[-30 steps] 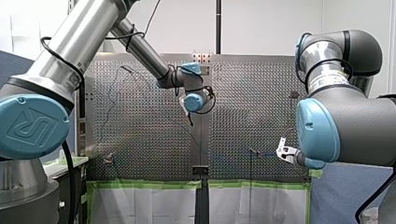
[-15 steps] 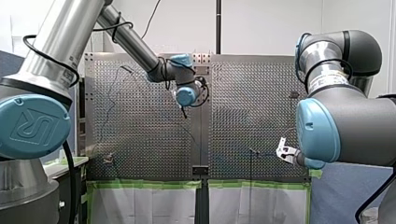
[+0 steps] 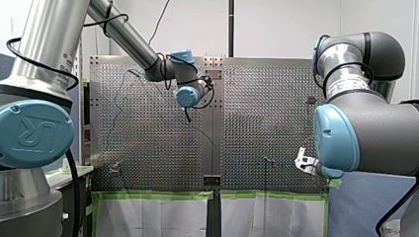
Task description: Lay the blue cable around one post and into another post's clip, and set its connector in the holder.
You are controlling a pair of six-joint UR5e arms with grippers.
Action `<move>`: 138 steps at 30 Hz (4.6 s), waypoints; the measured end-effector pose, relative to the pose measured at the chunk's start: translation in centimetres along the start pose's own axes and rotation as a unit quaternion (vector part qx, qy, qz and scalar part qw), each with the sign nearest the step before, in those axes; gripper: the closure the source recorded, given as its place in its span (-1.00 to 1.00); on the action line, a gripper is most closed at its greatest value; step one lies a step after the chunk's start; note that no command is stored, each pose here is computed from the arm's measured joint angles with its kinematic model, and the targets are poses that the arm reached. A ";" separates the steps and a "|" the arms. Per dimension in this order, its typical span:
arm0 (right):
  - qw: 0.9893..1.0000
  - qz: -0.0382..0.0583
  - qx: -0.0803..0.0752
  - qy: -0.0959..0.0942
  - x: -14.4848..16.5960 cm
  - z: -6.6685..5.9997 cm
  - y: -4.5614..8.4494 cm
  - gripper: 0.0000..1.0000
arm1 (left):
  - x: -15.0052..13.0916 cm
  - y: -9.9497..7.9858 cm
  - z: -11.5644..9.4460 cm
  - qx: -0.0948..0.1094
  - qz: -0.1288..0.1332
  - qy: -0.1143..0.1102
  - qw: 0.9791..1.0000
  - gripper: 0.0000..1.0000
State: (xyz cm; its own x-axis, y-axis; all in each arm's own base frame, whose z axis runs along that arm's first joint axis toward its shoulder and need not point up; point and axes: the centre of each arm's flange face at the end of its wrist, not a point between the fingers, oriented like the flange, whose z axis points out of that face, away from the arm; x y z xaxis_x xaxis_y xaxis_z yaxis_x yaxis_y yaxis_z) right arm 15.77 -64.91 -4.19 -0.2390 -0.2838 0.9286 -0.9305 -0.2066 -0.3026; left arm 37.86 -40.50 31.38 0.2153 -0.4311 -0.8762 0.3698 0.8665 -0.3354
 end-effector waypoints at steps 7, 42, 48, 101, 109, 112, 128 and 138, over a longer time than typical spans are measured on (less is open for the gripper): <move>1.000 -0.007 -0.009 0.002 0.0 0.0 0.0 1.00 | -1.5 0.5 -1.9 -0.001 0.002 -0.001 1.000 -0.96; 1.000 -0.015 0.023 0.003 -0.3 0.2 -1.6 1.00 | 9.7 8.1 -15.5 -0.030 0.067 0.142 0.987 -0.96; 1.000 -0.015 0.023 0.003 -0.3 0.2 -1.6 1.00 | 10.3 9.2 -17.4 -0.034 0.069 0.147 0.986 -0.96; 0.998 -0.051 0.023 0.031 8.8 0.1 -5.0 1.00 | 10.5 12.0 -24.6 -0.046 0.088 0.194 0.976 -0.96; 0.997 -0.063 0.025 0.032 11.1 -1.2 -7.3 1.00 | 10.5 12.0 -24.6 -0.046 0.088 0.194 0.976 -0.96; 0.997 -0.066 0.028 0.034 11.6 -1.8 -8.1 1.00 | 10.5 12.0 -24.6 -0.046 0.088 0.194 0.976 -0.96; 0.995 -0.078 0.039 0.052 15.4 -5.1 -12.5 1.00 | 10.6 12.0 -24.6 -0.046 0.088 0.194 0.976 -0.96; 0.993 -0.081 0.043 0.070 18.9 -7.0 -14.7 1.00 | 10.6 11.9 -24.7 -0.045 0.088 0.195 0.976 -0.96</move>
State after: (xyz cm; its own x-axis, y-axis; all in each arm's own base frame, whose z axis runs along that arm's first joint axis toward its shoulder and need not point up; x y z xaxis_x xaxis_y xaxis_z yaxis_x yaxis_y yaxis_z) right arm 23.00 -60.63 19.29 -0.1292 -0.1075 0.9858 -0.9345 -0.3194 -0.1573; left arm 22.26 -28.50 9.59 -0.0978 -0.1605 -0.9822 0.2731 0.9447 -0.1816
